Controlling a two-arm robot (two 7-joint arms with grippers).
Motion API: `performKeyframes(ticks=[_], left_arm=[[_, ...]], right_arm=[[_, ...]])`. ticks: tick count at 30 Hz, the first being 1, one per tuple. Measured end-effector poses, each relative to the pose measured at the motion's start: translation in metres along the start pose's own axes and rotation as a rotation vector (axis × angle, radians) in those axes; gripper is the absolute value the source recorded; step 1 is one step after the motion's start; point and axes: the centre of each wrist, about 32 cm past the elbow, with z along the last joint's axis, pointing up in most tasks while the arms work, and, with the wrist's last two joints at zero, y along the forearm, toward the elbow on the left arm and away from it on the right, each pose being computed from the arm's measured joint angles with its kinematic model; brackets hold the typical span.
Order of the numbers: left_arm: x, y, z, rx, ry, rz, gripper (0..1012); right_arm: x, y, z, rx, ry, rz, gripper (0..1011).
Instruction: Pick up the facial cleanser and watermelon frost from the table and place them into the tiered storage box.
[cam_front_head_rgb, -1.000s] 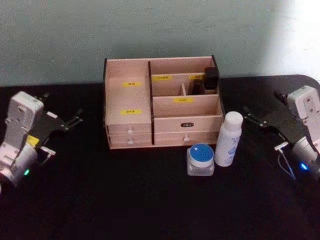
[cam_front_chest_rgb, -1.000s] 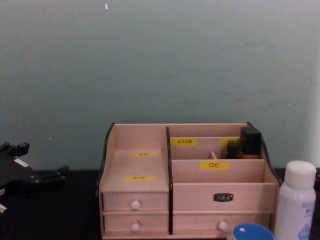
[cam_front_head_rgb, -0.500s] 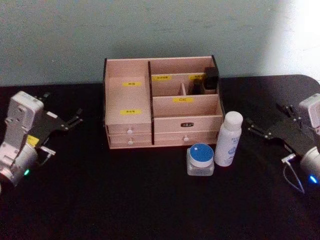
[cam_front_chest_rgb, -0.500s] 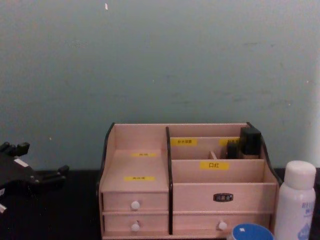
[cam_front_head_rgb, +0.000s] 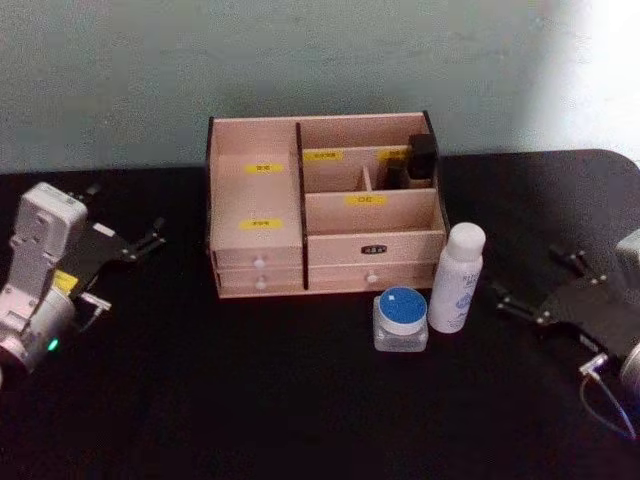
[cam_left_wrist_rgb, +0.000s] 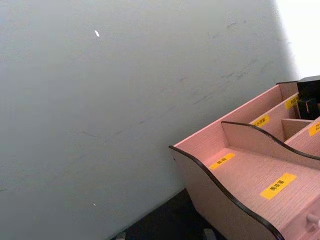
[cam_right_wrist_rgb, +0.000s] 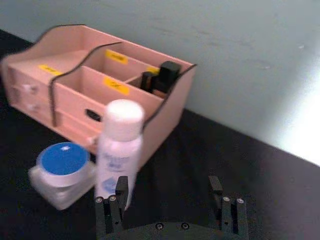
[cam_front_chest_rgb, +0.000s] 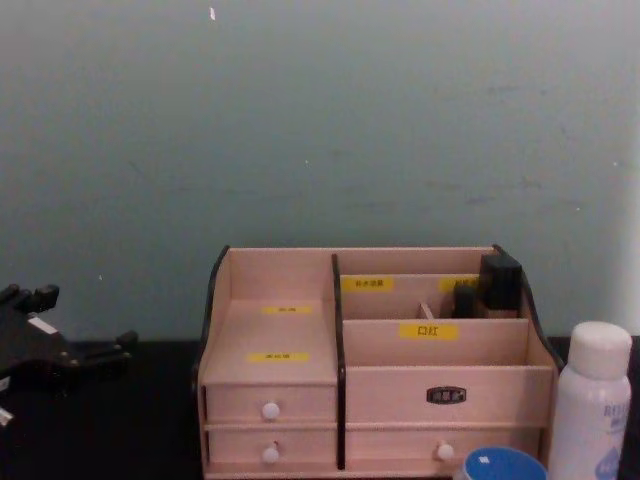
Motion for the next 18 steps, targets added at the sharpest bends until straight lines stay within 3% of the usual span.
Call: performKeyframes(ticks=[9, 18], left_arm=[[0.0000, 0.0000, 0.0000, 0.000, 0.000, 0.000, 1001], [0.0000, 0.0000, 0.0000, 0.000, 0.000, 0.000, 1001]], right_arm=[[-0.012, -0.004, 0.001, -0.001, 0.094, 0.094, 1000], [-0.021, 0.008, -0.003, 0.026, 0.145, 0.098, 1000]])
